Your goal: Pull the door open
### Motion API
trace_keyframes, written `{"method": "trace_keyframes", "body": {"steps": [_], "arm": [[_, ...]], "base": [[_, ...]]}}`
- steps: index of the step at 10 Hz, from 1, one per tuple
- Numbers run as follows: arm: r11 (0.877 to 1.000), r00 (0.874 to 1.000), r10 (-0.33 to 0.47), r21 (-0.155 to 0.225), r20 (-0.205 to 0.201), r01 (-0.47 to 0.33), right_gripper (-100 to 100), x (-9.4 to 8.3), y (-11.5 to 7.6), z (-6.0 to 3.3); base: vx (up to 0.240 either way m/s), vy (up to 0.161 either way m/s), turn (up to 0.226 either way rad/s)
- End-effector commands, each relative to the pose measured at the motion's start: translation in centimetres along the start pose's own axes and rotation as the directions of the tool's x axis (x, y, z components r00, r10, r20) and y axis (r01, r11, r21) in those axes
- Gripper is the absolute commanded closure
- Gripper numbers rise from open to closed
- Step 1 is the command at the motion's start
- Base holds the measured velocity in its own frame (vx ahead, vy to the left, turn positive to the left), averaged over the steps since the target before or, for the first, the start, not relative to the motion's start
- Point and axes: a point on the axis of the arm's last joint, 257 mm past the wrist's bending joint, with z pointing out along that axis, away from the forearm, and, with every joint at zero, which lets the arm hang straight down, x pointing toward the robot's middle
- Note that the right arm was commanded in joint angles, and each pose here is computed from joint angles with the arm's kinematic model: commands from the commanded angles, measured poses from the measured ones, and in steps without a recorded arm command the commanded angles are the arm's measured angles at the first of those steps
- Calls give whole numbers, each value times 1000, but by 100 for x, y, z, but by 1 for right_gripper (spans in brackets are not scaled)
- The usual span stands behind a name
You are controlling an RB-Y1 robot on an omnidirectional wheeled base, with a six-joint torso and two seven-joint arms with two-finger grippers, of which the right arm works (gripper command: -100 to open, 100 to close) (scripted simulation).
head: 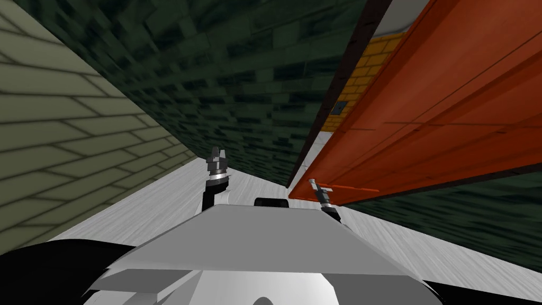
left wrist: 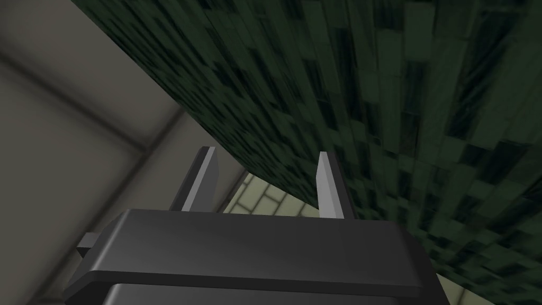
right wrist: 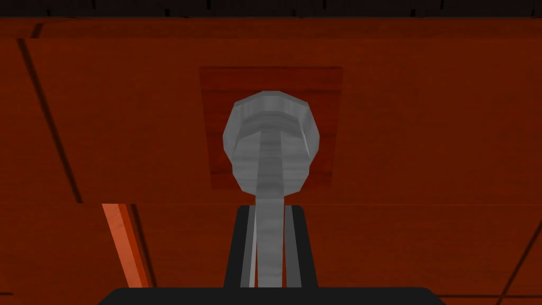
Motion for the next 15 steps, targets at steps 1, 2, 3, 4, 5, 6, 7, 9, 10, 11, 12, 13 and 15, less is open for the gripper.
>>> {"method": "trace_keyframes", "body": {"steps": [1,2,3,4,5,6,7,9,10,11,12,13,15], "arm": [[1000,1000,1,-5,-15,-1,100,-9,21,-72],[1000,1000,-1,-2,-7,1,100,-5,9,-56],[1000,1000,0,1,-16,0,100,-10,-6,-136],[1000,1000,0,1,-20,0,100,-16,-5,-170],[1000,1000,0,0,-26,0,100,-22,-3,-208],[1000,1000,0,-1,-31,0,100,-29,-1,-250],[1000,999,0,-2,-38,0,100,-36,1,-294],[1000,999,0,-3,-50,0,100,-48,7,-381],[1000,998,0,-4,-55,0,100,-54,10,-421],[1000,998,0,-4,-60,0,100,-59,13,-456],[1000,998,0,-4,-67,-1,100,-66,18,-506],[1000,998,-1,0,-60,1,100,-77,0,-472],[1000,996,-1,-1,-90,1,100,15,-10,-387]], "base": [[-180,-19,101],[-78,-7,5],[-113,-45,157],[-208,-80,202],[-224,-76,161],[-224,-59,159],[-220,-62,168],[-202,-61,183],[-200,-51,152],[-204,-43,152],[-190,-48,161],[-81,-24,29],[-125,-6,-40]]}}
